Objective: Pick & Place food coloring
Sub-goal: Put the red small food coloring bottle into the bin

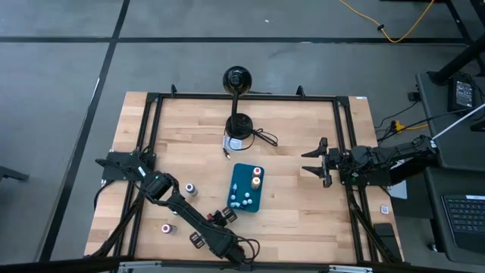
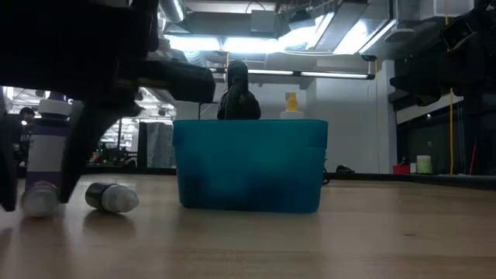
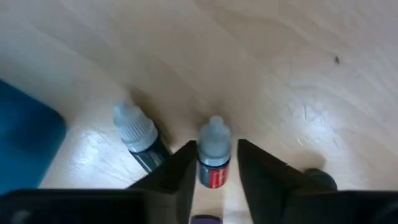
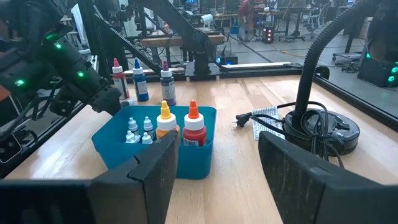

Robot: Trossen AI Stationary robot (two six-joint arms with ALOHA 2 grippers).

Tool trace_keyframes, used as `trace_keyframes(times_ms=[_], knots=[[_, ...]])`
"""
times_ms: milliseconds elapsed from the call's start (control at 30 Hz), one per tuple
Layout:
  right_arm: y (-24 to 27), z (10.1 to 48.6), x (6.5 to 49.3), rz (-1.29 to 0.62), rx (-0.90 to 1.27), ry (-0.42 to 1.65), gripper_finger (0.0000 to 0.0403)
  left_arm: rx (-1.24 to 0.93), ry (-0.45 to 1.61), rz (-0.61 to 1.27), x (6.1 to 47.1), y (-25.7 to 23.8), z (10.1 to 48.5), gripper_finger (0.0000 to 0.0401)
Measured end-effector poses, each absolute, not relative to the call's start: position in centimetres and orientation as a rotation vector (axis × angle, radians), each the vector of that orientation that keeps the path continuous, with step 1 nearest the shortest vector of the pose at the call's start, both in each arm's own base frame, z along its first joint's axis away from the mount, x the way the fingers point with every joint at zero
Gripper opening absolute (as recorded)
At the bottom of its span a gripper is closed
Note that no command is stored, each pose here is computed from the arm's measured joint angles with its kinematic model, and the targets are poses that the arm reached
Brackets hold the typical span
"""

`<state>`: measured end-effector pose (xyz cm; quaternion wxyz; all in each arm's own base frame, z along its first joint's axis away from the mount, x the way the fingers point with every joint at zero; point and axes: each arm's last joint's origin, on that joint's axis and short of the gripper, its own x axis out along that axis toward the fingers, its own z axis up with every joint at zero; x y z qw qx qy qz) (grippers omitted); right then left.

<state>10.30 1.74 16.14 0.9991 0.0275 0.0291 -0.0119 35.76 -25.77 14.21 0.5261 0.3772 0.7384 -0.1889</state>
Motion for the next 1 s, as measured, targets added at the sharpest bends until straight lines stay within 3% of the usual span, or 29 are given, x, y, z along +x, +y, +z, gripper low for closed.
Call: trace_keyframes(times_ms=[267,767,1000], knots=[[1.7,16.2,10.3,-0.024,0.055,0.058,0.0223,0.846,1.783,-0.386,35.2,-25.9,15.3,0.004],[1.7,16.1,10.3,-0.023,0.055,0.058,0.0223,0.657,1.791,-0.386,34.7,-26.0,17.2,0.0005],[1.7,16.2,10.3,-0.024,0.055,0.058,0.0223,0.431,1.87,-0.391,34.4,-26.4,17.3,0.0021]])
